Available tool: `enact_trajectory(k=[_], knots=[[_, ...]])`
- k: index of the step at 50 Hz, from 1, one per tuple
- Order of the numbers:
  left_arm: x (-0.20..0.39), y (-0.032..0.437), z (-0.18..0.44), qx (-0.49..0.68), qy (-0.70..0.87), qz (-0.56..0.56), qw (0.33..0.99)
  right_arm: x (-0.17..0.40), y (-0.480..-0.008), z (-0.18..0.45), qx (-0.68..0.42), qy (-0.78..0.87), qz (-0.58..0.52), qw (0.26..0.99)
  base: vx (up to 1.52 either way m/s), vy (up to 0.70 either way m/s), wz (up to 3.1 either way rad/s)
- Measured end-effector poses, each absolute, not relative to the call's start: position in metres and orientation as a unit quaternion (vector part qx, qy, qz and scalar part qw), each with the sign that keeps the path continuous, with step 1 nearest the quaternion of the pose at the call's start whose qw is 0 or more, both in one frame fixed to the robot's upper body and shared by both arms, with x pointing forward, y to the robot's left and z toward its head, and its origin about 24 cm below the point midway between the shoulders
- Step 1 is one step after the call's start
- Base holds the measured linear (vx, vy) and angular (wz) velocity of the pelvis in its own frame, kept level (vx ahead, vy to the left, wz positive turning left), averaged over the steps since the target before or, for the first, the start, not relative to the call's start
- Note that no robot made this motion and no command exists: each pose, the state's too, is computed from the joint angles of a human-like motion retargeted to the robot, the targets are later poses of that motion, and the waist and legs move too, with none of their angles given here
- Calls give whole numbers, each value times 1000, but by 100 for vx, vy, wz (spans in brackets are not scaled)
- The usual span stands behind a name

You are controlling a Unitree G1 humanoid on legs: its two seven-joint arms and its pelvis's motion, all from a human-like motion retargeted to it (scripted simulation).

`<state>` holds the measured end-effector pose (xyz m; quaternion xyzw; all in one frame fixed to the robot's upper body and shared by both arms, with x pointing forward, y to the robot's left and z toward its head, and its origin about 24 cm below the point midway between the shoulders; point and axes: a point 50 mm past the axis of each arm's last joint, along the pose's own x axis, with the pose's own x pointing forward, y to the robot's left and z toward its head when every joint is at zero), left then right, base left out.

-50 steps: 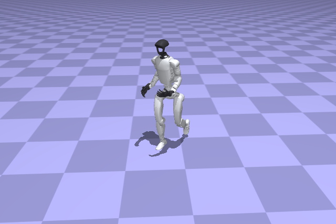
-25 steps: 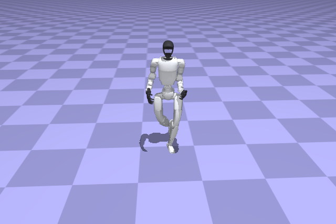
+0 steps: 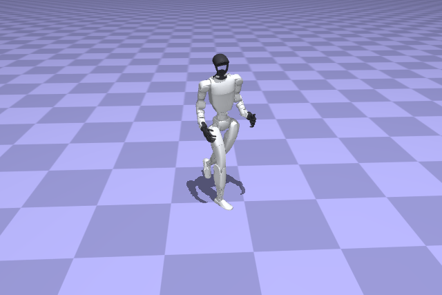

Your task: Walk run

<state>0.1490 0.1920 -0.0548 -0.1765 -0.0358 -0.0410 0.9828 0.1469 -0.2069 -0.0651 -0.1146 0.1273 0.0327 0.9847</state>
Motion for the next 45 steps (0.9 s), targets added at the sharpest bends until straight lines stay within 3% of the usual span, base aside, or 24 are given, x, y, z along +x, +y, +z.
enact_trajectory(k=[7,14,18,23,27,33,38,41,45], knots=[[76,180,-104,-219,125,13,968,204,-198,-31,-68,22,21,997,107,-6,82],[62,221,-84,-162,70,116,977,245,-179,33,-45,-129,56,989,98,-6,39],[80,224,-76,-153,39,116,981,251,-190,44,-74,-140,89,983,119,-7,47],[126,198,-69,-221,-27,141,965,218,-204,-20,-80,12,64,995,152,-10,35],[172,184,-43,-250,-103,142,952,148,-201,-81,-38,150,6,988,172,19,206],[259,164,43,-291,-263,-70,917,48,-195,-125,34,320,-46,946,156,13,222],[257,172,74,-184,-305,-177,918,-12,-215,-115,-23,377,-54,924,187,-2,287],[234,186,49,-118,-229,-187,948,-1,-238,-100,-55,322,-105,939,202,-16,178],[192,202,5,-79,-110,-151,979,77,-269,-71,-100,171,-135,971,204,-43,97]])
